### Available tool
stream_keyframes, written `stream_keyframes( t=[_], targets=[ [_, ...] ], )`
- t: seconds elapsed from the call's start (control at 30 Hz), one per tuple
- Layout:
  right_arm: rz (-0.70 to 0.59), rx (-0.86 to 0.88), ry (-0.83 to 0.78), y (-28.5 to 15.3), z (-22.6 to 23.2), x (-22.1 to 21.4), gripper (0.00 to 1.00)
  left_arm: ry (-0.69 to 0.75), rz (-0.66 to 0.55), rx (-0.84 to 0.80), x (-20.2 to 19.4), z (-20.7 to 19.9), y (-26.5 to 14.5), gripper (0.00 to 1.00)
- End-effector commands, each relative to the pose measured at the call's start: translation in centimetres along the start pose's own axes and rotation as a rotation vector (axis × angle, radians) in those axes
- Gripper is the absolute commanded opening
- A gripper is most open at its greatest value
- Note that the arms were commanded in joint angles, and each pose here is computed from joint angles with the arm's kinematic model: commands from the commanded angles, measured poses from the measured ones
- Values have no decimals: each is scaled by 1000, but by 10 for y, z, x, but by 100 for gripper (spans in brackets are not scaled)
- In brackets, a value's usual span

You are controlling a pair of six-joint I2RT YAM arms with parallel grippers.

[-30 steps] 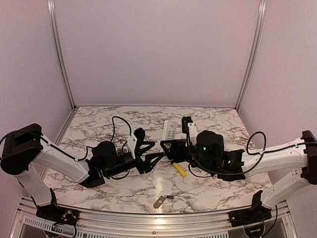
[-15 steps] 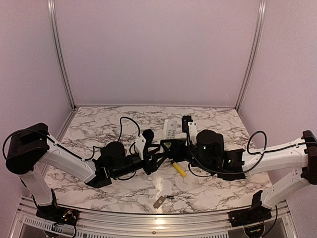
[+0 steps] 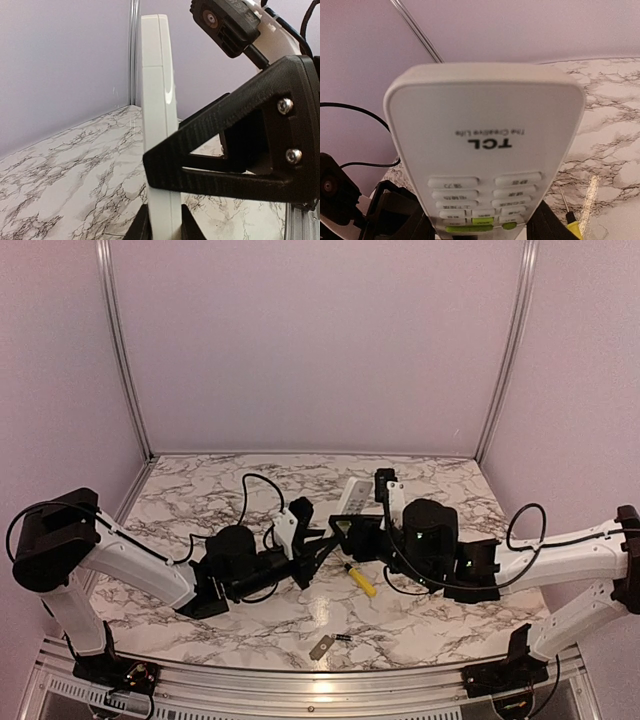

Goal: Unload the batteries from the remote control
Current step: Pass from the right arm to the left, then pass from the left arm to the right

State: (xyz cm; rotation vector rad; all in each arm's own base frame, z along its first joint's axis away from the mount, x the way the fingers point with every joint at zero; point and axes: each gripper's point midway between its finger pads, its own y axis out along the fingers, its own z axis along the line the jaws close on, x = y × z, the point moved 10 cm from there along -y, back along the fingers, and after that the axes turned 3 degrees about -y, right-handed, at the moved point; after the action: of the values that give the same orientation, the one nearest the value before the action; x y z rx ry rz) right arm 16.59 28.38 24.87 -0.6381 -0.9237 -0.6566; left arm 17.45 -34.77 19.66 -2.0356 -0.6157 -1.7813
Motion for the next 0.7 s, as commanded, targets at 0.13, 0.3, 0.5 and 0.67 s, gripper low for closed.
stream_keyframes(
  t=[0.13,0.3,0.5,0.67],
  targets=[
    [-10,12,20,-31,6,29,94,143,44,78,-10,10,-9,0],
    [38,-12,-10,-48,5,44,99,258,54,75,-13,11,-16,0],
    [181,50,28,-57,-6,50,99,424,22,153,-19,19,-29,0],
    [287,40,73,-53,-17,49,99,558,3,191,-20,19,-34,0]
  ],
)
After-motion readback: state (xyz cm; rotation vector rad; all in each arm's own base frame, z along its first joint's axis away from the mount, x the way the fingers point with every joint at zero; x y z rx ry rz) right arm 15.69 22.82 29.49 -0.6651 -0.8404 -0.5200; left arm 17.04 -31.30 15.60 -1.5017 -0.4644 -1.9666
